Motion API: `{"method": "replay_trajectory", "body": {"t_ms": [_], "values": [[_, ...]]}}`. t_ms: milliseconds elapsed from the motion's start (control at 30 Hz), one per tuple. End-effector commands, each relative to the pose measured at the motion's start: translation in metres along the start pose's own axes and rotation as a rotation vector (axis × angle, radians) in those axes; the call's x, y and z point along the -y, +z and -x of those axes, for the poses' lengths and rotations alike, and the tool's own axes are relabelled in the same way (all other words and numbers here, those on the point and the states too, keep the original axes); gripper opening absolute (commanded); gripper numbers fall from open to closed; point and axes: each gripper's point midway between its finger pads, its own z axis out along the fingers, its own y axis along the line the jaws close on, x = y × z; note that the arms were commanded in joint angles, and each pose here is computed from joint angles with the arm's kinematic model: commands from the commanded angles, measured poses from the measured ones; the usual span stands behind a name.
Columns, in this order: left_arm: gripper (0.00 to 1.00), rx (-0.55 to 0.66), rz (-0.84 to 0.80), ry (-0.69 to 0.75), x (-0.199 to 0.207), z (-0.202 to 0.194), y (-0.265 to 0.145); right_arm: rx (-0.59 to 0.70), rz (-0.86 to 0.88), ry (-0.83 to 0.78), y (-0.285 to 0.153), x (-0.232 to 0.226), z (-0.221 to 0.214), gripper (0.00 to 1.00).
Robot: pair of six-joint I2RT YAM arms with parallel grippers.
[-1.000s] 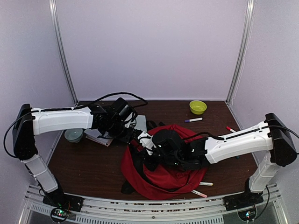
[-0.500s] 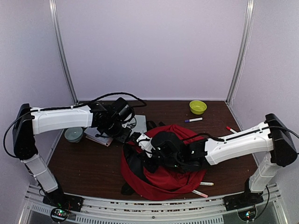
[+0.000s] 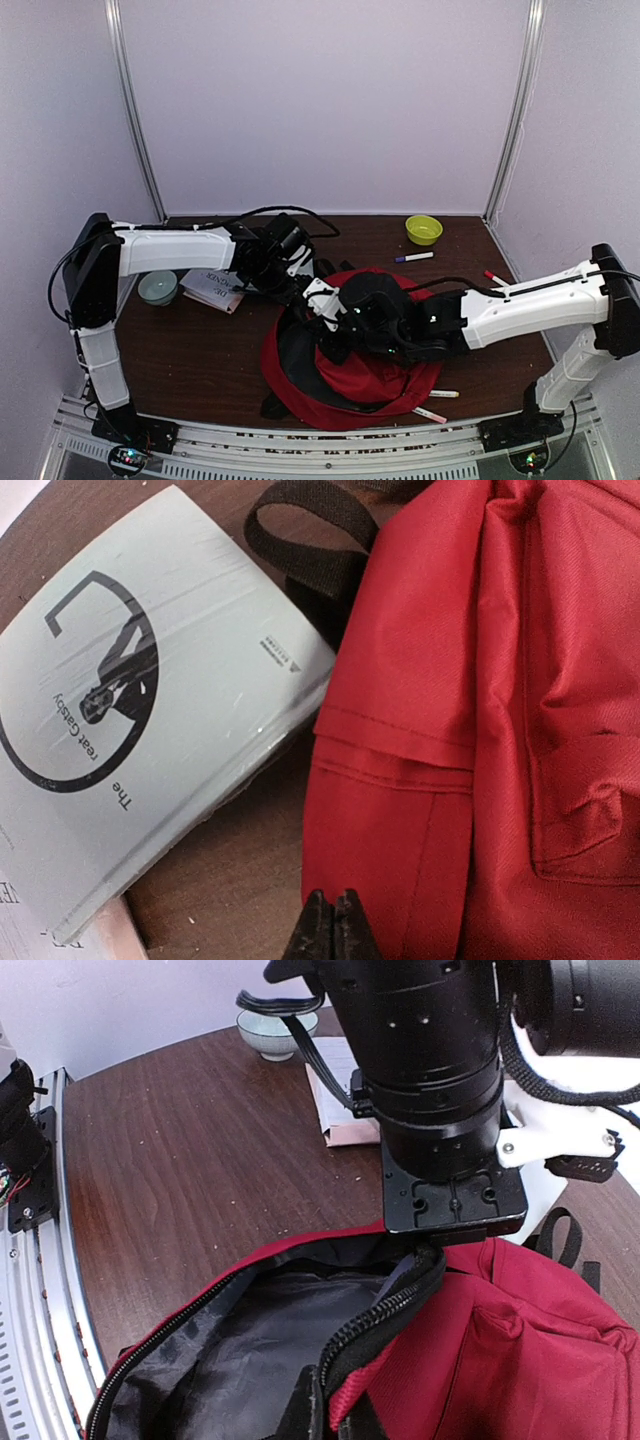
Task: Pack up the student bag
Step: Unzip the largest pocket of the student bag.
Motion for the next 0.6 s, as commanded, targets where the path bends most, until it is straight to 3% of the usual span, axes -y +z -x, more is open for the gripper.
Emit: {"method": "replay_trajectory", "body": {"t_ms": [0,233,567], "values": [[0.00,0.079,0.078,-0.041,-0.022,0.021,-0.014,0.041,-0.003,-0.011,-0.013,-0.003,0.015,0.01],[0.00,0.189,-0.007,-0.065,-0.018,0.020,-0.059,-0.041,0.018,0.009,0.011,-0.012,-0.008,0.03],[0.00,0.202,-0.066,-0.076,-0.011,0.006,-0.065,-0.112,0.055,0.033,0.032,-0.024,-0.025,0.15]]}}
